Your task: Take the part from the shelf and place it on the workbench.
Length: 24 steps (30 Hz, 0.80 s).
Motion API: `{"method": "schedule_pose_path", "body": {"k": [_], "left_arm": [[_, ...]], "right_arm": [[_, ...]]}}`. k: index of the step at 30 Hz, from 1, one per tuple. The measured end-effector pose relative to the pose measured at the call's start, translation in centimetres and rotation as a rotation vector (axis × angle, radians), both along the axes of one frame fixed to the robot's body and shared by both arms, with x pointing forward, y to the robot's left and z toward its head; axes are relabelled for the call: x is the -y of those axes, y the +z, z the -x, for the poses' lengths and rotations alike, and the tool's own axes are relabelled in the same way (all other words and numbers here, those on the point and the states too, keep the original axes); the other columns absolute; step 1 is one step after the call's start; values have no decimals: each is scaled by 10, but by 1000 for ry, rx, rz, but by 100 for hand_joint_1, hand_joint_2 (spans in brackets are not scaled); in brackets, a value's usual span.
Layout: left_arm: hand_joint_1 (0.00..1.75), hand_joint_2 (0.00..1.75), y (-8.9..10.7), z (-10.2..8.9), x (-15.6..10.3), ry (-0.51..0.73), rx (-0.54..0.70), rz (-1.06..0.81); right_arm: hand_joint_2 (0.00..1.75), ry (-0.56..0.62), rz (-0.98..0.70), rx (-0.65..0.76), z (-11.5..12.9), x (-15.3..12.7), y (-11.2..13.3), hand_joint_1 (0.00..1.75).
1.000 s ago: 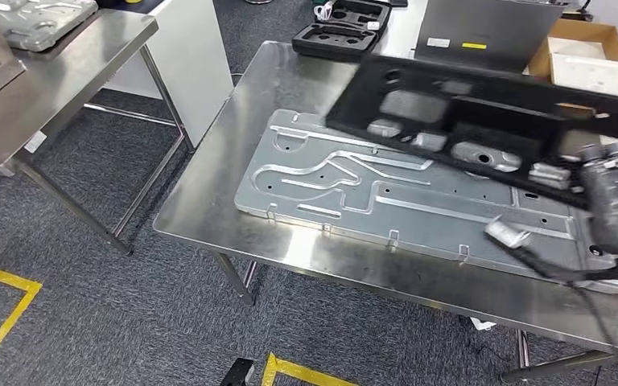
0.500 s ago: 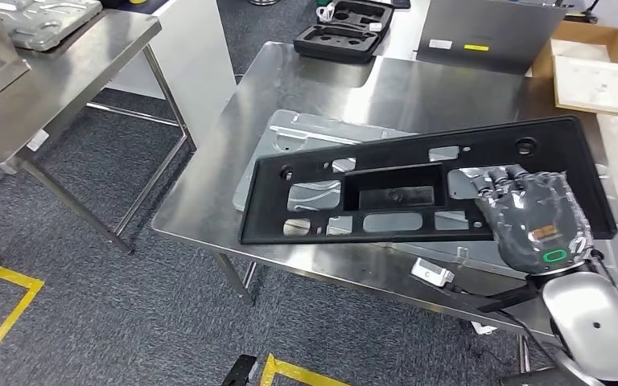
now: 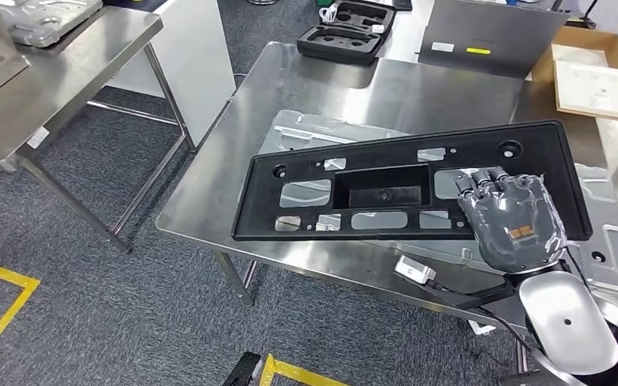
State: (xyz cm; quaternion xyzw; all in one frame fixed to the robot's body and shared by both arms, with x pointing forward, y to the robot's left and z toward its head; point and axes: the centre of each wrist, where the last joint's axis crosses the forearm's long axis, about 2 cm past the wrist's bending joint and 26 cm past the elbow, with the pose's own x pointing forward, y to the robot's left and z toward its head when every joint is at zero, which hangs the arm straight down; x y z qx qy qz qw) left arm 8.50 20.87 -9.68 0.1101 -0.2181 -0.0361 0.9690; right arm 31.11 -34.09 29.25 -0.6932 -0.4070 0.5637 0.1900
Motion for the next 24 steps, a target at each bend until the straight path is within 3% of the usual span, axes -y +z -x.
{"method": "schedule_pose_path", "body": {"k": [10, 18, 22, 24], "left_arm": [[0, 175, 0, -1, 0, -14, 13, -2], [0, 175, 1, -3, 0, -24, 23, -15], [0, 175, 1, -4, 0, -28, 27, -18], [0, 175, 1, -5, -1, -29, 32, -23]], "right_arm": [[175, -157, -52, -128, 17, 48, -31, 175], [175, -270, -44, -163, 27, 86, -35, 175], [0, -305, -59, -175, 32, 99, -38, 0], [0, -320, -67, -173, 34, 104, -39, 0]]}}
